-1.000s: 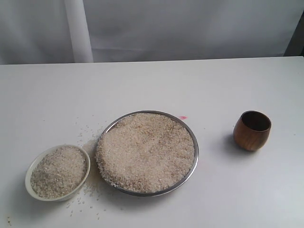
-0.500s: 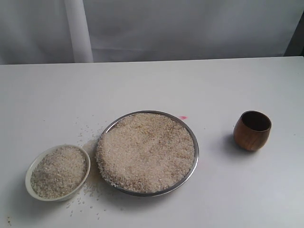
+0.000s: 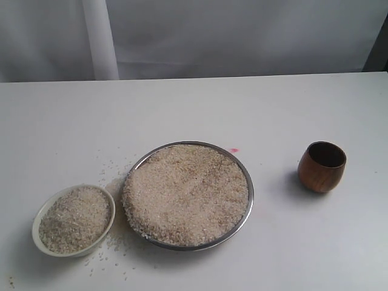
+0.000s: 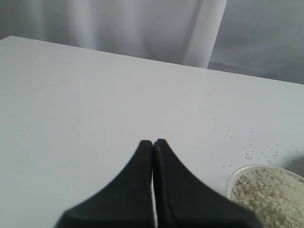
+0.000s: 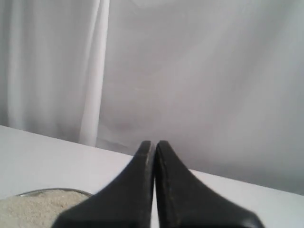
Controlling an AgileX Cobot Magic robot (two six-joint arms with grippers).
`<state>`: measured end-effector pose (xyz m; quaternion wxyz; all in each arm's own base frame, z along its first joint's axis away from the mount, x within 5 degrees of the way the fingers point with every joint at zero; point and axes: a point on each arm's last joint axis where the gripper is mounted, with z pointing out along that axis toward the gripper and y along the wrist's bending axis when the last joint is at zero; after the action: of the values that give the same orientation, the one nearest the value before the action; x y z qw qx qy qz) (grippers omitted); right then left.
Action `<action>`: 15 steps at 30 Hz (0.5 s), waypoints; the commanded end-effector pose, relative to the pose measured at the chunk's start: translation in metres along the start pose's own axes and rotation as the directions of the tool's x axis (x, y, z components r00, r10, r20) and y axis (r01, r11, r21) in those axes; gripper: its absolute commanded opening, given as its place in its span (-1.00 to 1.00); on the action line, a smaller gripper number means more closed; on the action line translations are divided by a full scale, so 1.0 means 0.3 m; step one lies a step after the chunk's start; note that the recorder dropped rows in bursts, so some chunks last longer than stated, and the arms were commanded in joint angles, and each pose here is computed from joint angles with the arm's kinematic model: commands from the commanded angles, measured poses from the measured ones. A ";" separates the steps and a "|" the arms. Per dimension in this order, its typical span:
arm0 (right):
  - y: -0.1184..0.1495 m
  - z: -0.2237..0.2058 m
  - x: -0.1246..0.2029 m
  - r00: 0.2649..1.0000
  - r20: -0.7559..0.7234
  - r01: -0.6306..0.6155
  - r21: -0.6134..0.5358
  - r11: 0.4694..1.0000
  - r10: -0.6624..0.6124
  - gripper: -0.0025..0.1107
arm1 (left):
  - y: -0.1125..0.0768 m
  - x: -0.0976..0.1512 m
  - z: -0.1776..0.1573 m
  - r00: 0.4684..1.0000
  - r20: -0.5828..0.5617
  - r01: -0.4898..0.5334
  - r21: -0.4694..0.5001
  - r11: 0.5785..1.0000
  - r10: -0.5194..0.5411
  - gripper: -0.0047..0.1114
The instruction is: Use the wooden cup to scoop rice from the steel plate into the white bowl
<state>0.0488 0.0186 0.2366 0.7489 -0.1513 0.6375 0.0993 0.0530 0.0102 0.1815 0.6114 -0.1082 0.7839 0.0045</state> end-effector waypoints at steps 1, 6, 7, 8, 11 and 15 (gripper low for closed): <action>0.002 0.002 0.066 0.998 -0.047 0.034 0.022 0.999 -0.033 -0.96 | -0.002 -0.006 -0.002 1.000 0.010 0.006 0.009 1.000 -0.006 -0.92; 0.003 -0.001 0.107 0.988 -0.150 0.037 0.017 0.999 -0.034 -0.96 | -0.002 -0.006 -0.002 1.000 0.010 0.006 0.009 1.000 -0.006 -0.92; 0.003 -0.003 0.118 0.981 -0.188 0.042 0.015 0.999 -0.038 -0.96 | -0.002 -0.006 -0.002 1.000 0.010 0.006 0.009 1.000 -0.006 -0.92; 0.002 -0.005 0.128 0.974 -0.221 0.055 0.012 0.998 -0.051 -0.96 | -0.002 -0.006 -0.002 1.000 0.010 0.006 0.009 1.000 -0.006 -0.92; 0.001 -0.012 0.154 0.950 -0.306 0.070 0.008 0.998 -0.064 -0.96 | -0.002 -0.006 -0.002 1.000 0.010 0.006 0.009 1.000 -0.006 -0.92; 0.001 -0.021 0.178 0.921 -0.385 0.064 0.002 0.998 -0.058 -0.96 | -0.002 -0.006 -0.002 1.000 0.010 0.006 0.009 1.000 -0.006 -0.92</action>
<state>0.0525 0.0158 0.1885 0.6324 -0.1752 0.7527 0.0534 0.0530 0.0102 0.1815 0.6114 -0.1082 0.7839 0.0045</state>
